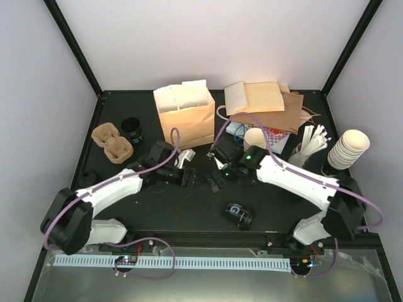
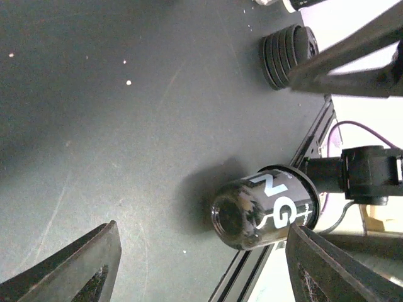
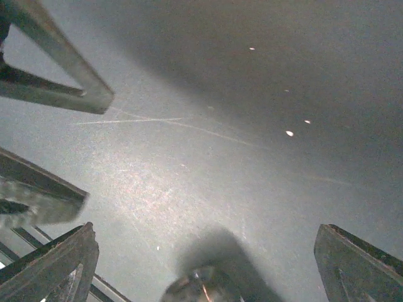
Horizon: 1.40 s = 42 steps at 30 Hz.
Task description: Pack the takeout coffee
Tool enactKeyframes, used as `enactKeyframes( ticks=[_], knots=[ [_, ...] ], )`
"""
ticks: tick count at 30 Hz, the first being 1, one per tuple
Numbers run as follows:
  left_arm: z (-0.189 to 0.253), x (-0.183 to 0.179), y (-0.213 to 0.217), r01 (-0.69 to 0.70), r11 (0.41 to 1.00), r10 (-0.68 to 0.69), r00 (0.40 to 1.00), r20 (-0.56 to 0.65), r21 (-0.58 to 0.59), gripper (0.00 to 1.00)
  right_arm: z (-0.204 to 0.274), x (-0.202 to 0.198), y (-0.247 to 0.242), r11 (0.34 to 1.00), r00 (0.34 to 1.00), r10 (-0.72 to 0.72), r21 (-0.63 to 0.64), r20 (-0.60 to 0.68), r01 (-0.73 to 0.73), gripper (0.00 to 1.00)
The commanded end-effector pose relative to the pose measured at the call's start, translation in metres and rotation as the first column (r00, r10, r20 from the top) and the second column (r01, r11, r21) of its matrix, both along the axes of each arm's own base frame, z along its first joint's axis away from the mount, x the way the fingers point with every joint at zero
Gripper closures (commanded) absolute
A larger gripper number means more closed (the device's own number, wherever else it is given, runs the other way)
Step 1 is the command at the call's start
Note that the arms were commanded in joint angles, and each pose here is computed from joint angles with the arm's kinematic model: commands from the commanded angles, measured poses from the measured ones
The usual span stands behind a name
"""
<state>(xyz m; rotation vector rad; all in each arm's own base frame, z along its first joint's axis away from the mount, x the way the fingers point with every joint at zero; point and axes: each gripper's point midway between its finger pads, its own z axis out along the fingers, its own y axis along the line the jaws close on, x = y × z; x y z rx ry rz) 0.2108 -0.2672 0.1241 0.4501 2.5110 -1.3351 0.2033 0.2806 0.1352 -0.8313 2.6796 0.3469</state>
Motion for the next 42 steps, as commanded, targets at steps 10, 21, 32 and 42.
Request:
enactKeyframes(
  ticks=[10, 21, 32, 42],
  knots=[
    [0.031, -0.04, -0.015, 0.015, 0.99, -0.052, 0.962, 0.268, 0.139, 0.08, 0.022, -0.006, -0.096, 0.931, 0.934, -0.354, 0.075, -0.04, 0.356, 0.07],
    [0.029, -0.122, -0.103, 0.203, 0.919, -0.275, 0.944, 0.182, 0.338, 0.23, 0.01, -0.003, -0.139, 0.829, 0.83, -0.558, 0.053, -0.002, 0.557, 0.12],
    [0.008, -0.171, -0.138, 0.264, 0.865, -0.339, 0.934, 0.11, 0.428, 0.45, 0.016, -0.004, -0.186, 0.721, 0.715, -0.693, 0.046, 0.093, 0.692, 0.17],
    [-0.002, -0.143, -0.15, 0.129, 0.851, -0.216, 0.97, 0.115, 0.509, 0.54, 0.032, 0.001, -0.201, 0.673, 0.66, -0.739, 0.098, 0.136, 0.733, 0.19]
  ],
)
